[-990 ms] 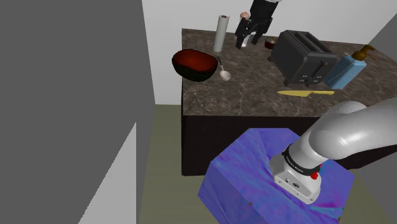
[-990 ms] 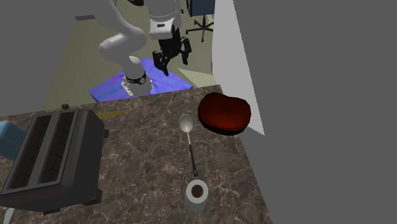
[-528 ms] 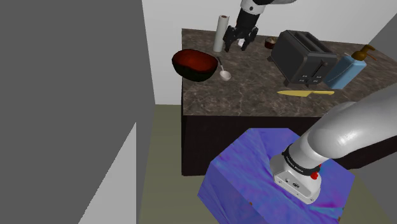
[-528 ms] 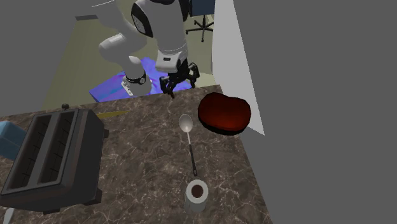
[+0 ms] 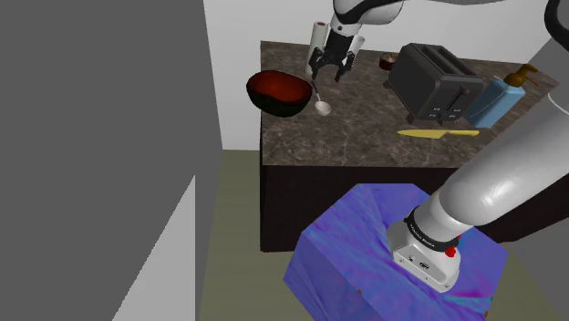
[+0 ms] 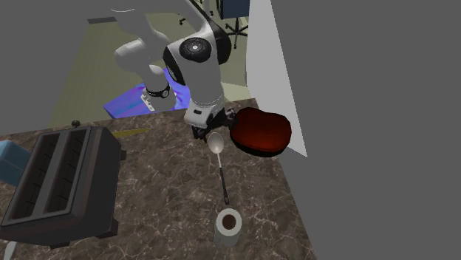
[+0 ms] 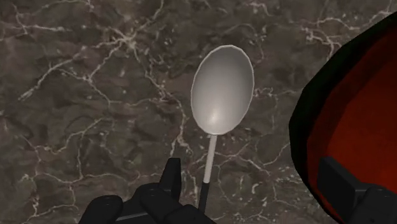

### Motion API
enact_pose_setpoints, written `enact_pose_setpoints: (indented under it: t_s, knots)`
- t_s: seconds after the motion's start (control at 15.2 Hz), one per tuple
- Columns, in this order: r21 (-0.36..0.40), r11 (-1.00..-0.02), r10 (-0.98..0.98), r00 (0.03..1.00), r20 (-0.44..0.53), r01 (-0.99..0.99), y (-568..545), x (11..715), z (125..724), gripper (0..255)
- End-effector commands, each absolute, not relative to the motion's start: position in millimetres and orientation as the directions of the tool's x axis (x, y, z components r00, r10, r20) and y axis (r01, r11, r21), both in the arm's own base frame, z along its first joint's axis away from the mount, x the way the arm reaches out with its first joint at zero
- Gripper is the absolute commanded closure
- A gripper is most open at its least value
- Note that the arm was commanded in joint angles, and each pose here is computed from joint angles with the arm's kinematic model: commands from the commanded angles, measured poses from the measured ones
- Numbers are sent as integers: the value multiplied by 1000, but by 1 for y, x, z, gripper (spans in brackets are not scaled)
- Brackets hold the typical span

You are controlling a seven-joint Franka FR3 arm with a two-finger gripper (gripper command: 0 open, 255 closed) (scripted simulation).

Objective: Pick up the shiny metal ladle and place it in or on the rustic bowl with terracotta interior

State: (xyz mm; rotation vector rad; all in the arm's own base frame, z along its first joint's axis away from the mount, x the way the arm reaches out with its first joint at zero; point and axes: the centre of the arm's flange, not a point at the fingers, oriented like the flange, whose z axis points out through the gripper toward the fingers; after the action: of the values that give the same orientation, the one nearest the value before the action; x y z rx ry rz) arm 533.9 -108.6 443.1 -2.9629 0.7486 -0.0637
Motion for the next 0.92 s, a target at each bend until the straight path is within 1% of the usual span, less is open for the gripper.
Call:
enact_pose_setpoints:
  t_s: [0.0,0.33,0.86]
  knots:
    - [-99,-851,-519,855,7,-516,-125,546,422,0]
    - [-113,-784,-612,791,-26,-610,-161,576,377,0]
    - [-113,-784,-612,791,-26,-610,-157,578,337,0]
